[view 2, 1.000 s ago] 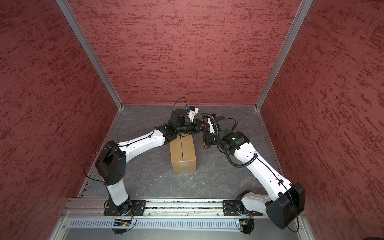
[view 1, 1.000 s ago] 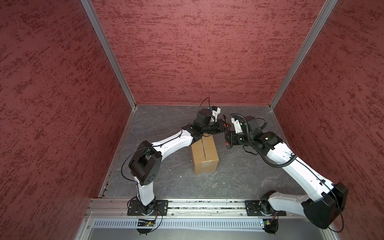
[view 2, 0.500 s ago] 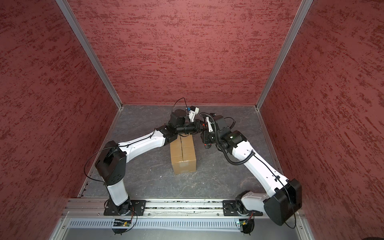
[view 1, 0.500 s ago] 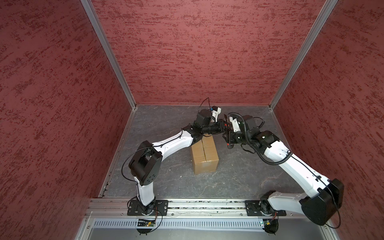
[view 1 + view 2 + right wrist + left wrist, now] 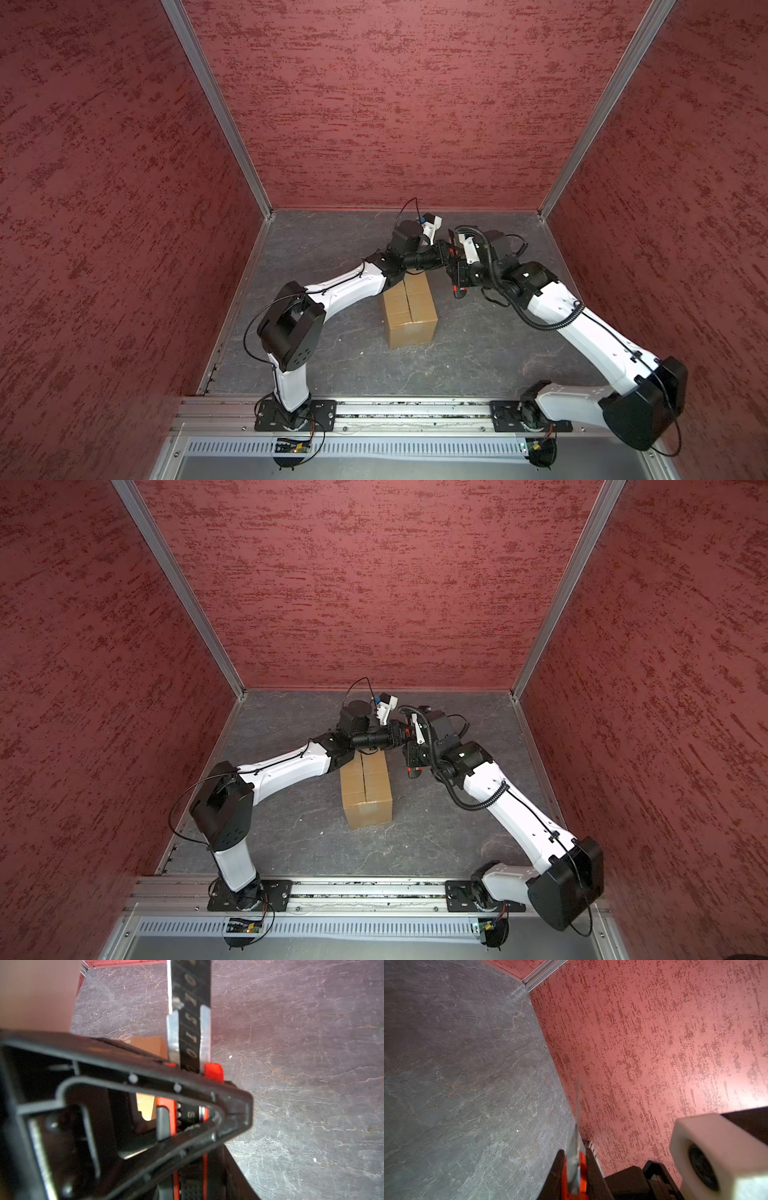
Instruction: Unpack the express box
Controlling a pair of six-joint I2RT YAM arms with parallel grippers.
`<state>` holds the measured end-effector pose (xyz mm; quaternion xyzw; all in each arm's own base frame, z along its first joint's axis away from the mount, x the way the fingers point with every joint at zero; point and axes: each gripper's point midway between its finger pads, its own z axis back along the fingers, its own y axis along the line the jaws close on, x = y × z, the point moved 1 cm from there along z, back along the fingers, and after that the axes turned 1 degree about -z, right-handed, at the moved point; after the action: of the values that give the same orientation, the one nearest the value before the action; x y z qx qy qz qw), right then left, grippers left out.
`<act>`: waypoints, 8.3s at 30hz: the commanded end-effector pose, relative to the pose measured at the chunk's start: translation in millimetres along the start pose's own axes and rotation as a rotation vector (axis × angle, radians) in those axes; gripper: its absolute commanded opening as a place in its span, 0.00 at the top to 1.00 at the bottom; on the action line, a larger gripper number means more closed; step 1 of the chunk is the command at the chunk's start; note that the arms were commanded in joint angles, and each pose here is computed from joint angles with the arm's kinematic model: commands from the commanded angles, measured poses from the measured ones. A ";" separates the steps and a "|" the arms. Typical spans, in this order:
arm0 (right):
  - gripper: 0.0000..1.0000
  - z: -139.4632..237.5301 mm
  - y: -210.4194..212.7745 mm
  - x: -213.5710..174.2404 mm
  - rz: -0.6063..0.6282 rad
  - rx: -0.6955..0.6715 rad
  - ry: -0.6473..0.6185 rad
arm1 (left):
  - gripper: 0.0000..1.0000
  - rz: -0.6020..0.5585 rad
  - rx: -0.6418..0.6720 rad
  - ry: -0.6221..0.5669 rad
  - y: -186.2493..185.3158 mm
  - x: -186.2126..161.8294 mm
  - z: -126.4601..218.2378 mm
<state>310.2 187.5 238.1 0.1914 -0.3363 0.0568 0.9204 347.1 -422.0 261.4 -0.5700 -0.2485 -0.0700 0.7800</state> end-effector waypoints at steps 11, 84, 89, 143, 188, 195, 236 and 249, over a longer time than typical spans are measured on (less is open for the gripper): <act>0.92 40.6 -13.9 -22.8 -0.026 -0.129 0.109 | 0.43 -0.092 0.139 -0.065 -7.1 -1.8 47.3; 0.93 77.7 46.2 -222.7 0.041 -0.220 0.444 | 0.63 -0.012 0.730 -0.074 120.4 -110.0 221.9; 0.93 74.4 47.3 -221.5 0.050 -0.218 0.451 | 0.63 -0.015 0.743 -0.110 122.0 -98.1 231.6; 0.94 73.4 52.3 -209.9 0.066 -0.221 0.455 | 0.62 -0.056 0.614 -0.191 117.2 -28.9 204.8; 0.95 72.4 53.7 -212.4 0.062 -0.206 0.460 | 0.63 -0.053 0.606 -0.183 118.2 -32.1 198.2; 0.95 70.3 56.8 -210.6 0.076 -0.207 0.461 | 0.63 -0.045 0.594 -0.177 118.9 -35.7 195.1; 0.95 74.5 56.7 -206.2 0.075 -0.201 0.455 | 0.63 -0.045 0.594 -0.168 120.7 -40.6 188.2; 0.95 75.5 57.0 -205.7 0.078 -0.200 0.455 | 0.63 -0.044 0.593 -0.165 121.9 -41.4 185.6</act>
<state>88.8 214.6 163.5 0.0555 -0.1172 0.1100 0.9854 301.3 -214.0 181.9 -0.3144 -0.3302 0.0357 0.8893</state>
